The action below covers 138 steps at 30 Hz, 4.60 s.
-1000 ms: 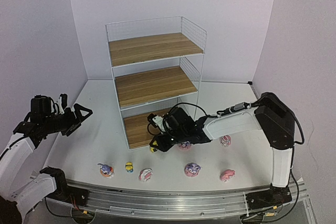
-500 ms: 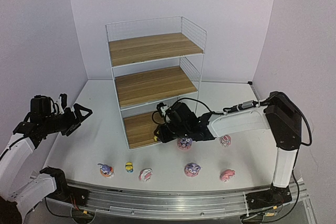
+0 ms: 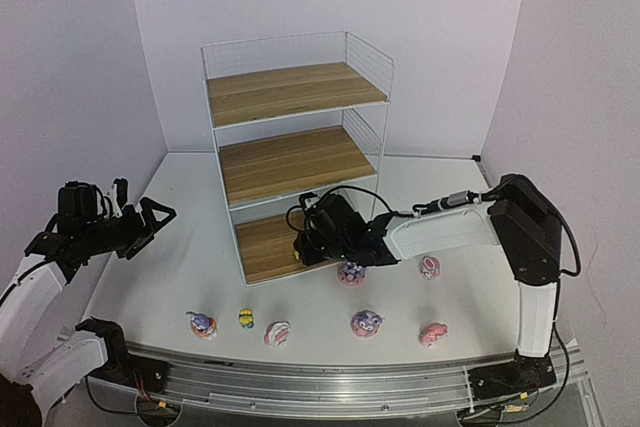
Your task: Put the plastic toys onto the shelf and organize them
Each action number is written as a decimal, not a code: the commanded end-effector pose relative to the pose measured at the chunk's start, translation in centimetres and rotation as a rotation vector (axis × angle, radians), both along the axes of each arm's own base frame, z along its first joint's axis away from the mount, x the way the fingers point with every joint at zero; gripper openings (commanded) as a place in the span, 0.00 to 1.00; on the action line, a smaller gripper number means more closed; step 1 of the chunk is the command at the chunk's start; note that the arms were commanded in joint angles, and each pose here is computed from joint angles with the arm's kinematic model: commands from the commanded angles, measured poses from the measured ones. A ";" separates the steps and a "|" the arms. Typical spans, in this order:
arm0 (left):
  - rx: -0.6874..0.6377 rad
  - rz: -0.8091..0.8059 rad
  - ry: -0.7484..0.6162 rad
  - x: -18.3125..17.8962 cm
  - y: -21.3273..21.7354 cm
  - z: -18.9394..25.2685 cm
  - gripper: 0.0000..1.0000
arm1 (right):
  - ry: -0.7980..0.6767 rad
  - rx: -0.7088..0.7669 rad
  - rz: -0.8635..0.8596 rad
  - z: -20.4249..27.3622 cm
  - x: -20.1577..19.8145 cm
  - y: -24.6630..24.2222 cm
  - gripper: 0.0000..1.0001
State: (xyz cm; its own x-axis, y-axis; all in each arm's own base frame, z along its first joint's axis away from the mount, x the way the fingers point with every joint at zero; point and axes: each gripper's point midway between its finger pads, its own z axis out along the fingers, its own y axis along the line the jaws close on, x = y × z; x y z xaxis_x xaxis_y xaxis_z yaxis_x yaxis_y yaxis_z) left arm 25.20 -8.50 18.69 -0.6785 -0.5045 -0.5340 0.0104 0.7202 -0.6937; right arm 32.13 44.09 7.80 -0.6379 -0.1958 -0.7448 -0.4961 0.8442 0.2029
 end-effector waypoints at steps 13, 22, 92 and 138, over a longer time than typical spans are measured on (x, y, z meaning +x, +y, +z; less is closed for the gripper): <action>0.008 0.006 -0.058 0.5 0.2 1.6 1.00 | -0.045 -0.031 -0.018 -0.6 1.2 1.6 0.09; 0.007 0.003 -0.063 0.5 0.1 1.7 1.00 | -0.049 -0.061 -0.022 -1.1 1.0 1.6 0.11; 0.015 0.044 0.125 0.5 0.7 -1.3 1.00 | 0.065 -0.002 0.087 3.3 -17.3 7.8 0.85; 0.006 -0.032 0.160 -0.7 -0.5 -1.9 1.00 | 0.071 -0.074 -0.084 -3.4 -17.1 12.4 0.39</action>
